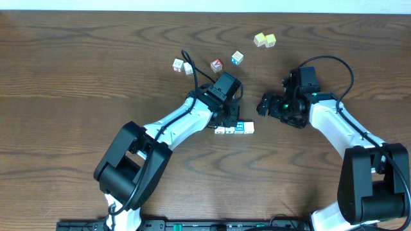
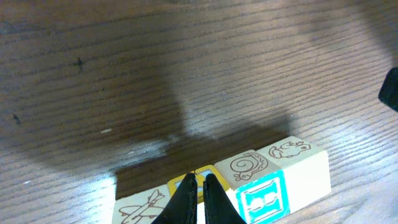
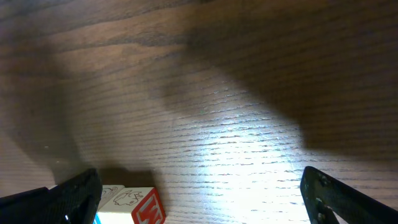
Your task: Lift 4 blocks
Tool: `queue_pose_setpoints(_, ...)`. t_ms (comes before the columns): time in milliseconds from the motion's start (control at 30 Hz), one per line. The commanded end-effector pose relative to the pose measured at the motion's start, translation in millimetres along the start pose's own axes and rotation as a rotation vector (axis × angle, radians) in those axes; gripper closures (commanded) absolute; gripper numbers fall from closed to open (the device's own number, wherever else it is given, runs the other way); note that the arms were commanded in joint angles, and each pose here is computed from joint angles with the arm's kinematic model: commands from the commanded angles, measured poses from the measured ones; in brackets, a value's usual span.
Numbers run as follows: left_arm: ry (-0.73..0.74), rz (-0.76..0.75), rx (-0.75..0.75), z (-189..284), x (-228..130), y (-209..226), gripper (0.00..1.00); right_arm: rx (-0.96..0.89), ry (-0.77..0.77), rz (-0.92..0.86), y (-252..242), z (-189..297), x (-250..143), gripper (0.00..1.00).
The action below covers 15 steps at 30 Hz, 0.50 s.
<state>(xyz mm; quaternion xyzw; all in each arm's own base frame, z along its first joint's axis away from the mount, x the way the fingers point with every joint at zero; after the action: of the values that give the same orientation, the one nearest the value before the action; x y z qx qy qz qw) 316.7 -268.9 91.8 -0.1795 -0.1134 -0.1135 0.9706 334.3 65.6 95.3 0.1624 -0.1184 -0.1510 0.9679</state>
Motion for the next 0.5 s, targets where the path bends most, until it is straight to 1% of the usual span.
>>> queue_pose_setpoints(0, 0.021, 0.01, -0.011, -0.6, -4.1, -1.0, 0.93, 0.0, -0.015, 0.012, 3.5, 2.7, 2.6, 0.01)
queue_pose_setpoints(267, 0.029, 0.012, -0.003, -2.0, -6.8, 1.0, 0.93, 0.0, -0.016, 0.012, 3.5, 2.7, 2.8, 0.01)
queue_pose_setpoints(467, 0.005, 0.009, 0.006, -1.9, -3.2, 1.5, 0.93, 0.0, -0.016, 0.012, 3.5, 2.8, 2.9, 0.01)
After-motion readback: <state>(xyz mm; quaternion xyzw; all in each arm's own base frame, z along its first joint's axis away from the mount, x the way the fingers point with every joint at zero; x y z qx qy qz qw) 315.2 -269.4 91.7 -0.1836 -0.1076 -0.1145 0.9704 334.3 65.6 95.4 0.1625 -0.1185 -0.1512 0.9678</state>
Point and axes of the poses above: each gripper's point midway between its finger pads, its own z axis back along the fingers, its own y axis along the line the jaws close on, x = y × z, the point moved 7 cm from there along z, back along the fingers, and after that the axes turned 2 degrees about -z, right-handed, at the moved point
